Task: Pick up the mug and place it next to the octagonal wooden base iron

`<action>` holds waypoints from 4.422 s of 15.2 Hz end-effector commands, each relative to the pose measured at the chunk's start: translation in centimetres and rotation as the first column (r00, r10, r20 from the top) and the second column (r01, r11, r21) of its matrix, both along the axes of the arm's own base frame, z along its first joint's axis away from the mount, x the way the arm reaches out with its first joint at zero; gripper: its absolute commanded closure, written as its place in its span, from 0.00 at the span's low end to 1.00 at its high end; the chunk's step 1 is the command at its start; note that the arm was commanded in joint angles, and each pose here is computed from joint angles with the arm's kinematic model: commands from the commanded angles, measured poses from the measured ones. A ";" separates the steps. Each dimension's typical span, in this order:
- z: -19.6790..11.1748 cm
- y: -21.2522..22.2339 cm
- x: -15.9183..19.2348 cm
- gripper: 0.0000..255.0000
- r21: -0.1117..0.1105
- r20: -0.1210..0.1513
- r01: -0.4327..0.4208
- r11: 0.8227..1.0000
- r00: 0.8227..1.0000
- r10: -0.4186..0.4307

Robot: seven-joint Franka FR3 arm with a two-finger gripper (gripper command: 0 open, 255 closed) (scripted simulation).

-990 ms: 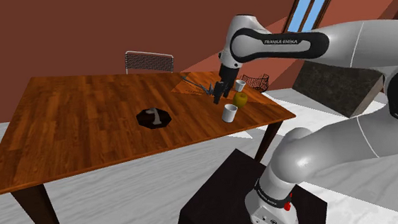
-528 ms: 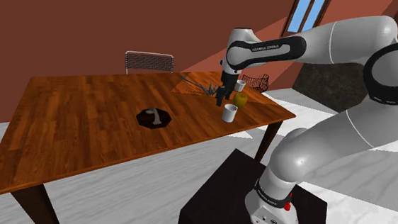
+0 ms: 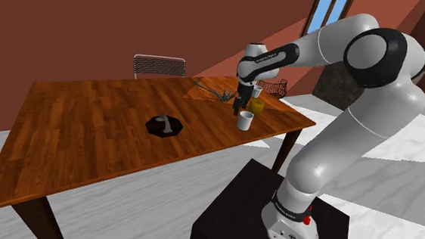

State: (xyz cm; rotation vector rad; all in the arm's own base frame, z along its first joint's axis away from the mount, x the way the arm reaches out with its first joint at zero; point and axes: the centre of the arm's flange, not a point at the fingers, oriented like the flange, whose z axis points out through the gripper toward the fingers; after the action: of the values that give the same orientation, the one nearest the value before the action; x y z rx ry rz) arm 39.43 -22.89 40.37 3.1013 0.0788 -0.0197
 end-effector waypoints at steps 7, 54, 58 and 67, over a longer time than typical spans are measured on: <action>-5.3 -8.6 1.9 0.00 -0.024 -0.016 0.007 1.000 1.000 -0.008; -3.3 -13.9 3.0 1.00 -0.038 -0.026 0.012 0.999 1.000 -0.013; -1.2 -13.9 3.0 1.00 -0.038 -0.026 0.012 0.999 1.000 -0.013; 3.5 -13.9 3.0 1.00 -0.038 -0.026 0.012 0.999 1.000 -0.013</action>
State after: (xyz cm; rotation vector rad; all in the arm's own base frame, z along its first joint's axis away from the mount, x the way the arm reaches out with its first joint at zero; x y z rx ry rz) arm 42.38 -36.76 43.33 3.0643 0.0594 -0.0610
